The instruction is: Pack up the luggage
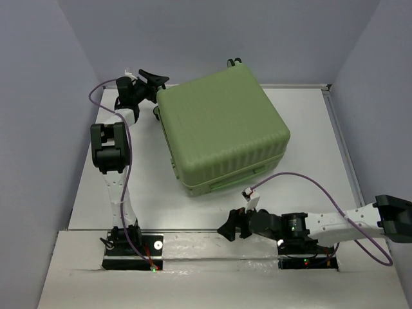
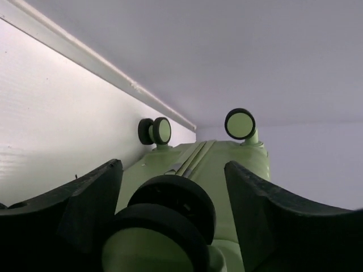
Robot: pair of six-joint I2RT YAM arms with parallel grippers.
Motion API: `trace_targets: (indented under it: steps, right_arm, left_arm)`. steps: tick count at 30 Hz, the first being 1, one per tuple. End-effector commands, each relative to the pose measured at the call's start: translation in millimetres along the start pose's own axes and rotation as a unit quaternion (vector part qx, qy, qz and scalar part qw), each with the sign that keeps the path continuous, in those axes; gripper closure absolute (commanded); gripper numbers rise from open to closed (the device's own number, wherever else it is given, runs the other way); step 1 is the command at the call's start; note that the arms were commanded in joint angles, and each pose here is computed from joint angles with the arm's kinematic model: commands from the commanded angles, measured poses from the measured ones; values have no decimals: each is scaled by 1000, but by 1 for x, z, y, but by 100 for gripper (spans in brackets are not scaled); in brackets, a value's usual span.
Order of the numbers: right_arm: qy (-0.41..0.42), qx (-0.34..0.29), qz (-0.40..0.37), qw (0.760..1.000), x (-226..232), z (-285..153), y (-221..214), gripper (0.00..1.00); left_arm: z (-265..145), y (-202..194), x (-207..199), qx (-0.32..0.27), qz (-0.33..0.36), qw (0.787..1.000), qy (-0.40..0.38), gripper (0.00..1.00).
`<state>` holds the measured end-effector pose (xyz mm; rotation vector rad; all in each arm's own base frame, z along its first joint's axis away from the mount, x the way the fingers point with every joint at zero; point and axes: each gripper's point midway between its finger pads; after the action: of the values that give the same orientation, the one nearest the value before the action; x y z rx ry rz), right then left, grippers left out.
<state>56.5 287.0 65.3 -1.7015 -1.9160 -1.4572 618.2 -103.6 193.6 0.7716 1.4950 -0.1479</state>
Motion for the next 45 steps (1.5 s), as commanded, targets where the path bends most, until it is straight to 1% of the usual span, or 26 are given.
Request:
trace_targets:
  steps: [1, 2, 3, 4, 6, 7, 10, 15, 16, 21, 23, 24, 25, 26, 27, 28, 29, 32, 36, 37, 38, 40, 41, 42, 43, 45]
  right_arm:
    - [19, -18, 24, 999, 9, -2, 8, 7]
    - [18, -22, 24, 999, 8, -2, 10, 7]
    - [16, -31, 25, 999, 7, -2, 13, 7]
    - [17, -35, 24, 999, 8, -3, 15, 6]
    - [14, -45, 22, 999, 7, -3, 19, 6]
    - [12, -48, 22, 999, 6, -4, 20, 6]
    - [9, -51, 18, 998, 5, -4, 24, 5]
    - [3, -52, 12, 999, 3, -7, 28, 5]
    - [-4, -56, 13, 998, 1, -8, 31, 5]
    - [-13, -75, 6, 997, 0, -19, 44, 5]
    - [-27, -97, 12, 995, -5, -25, 56, 11]
    - [-33, -105, 17, 994, -8, -28, 60, 17]
    - [-55, -106, 14, 993, -19, -32, 60, 33]
    - [-63, -120, 23, 991, -22, -35, 67, 52]
    - [-60, -145, 41, 987, -22, -42, 80, 79]
    - [-73, -152, 41, 985, -29, -46, 84, 91]
    - [-84, -169, 50, 981, -35, -49, 94, 93]
    - [-102, -188, 51, 976, -45, -54, 111, 93]
    - [-173, -206, 44, 962, -72, -54, 137, 93]
    - [-207, -218, 54, 952, -87, -54, 152, 93]
    - [-217, -219, 52, 950, -93, -53, 158, 93]
    - [-218, -238, 49, 945, -100, -52, 181, 93]
    - [-212, -223, 35, 951, -102, -46, 182, 93]
    - [-203, -228, 36, 952, -103, -44, 189, 93]
    - [-197, -252, 47, 946, -107, -42, 207, 93]
    - [-171, -249, 42, 952, -105, -33, 216, 93]
  left_arm:
    - [-11, 22, -118, -41, 41, 983, -172, 44]
    - [-14, 26, -126, -45, 45, 982, -179, 56]
    - [-20, 32, -140, -51, 50, 979, -190, 64]
    - [-27, 40, -151, -60, 58, 976, -200, 79]
    - [-43, 50, -181, -74, 78, 970, -220, 92]
    - [-51, 57, -194, -81, 87, 967, -226, 94]
    - [-75, 66, -242, -88, 113, 958, -247, 94]
    - [-103, 68, -292, -97, 142, 953, -250, 94]
    - [-100, 66, -282, -93, 132, 960, -227, 94]
    - [-108, 64, -258, -109, 156, 966, -176, 94]
    - [-103, 61, -227, -102, 150, 972, -150, 94]
    - [-100, 61, -214, -100, 147, 974, -140, 94]
    - [-97, 60, -197, -97, 142, 977, -126, 94]
    - [-95, 59, -186, -95, 141, 979, -117, 94]
    - [-90, 58, -173, -90, 143, 980, -107, 94]
    - [-88, 55, -161, -87, 140, 981, -98, 94]
    - [-86, 55, -152, -86, 138, 982, -91, 94]
    - [-83, 51, -120, -82, 132, 985, -69, 94]
    - [-85, 47, -83, -79, 128, 988, -38, 94]
    - [-85, 45, -73, -77, 124, 989, -30, 94]
    - [-87, 45, -68, -76, 125, 989, -26, 94]
    - [-89, 46, -55, -77, 133, 988, -16, 94]
    - [-90, 43, -47, -75, 142, 987, -9, 94]
    - [-91, 43, -41, -76, 144, 987, -4, 94]
    - [-95, 42, -28, -76, 137, 988, 9, 94]
    - [-101, 42, -12, -80, 126, 989, 25, 94]
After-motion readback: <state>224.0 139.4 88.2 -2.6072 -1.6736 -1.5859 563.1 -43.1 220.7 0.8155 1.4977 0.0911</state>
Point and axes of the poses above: each gripper's point midway between its finger pads, its own z axis out along the fingers, its own x axis along the line the jaws close on, y = z × x, and after that the axes turned 7 degrees about z, right-handed
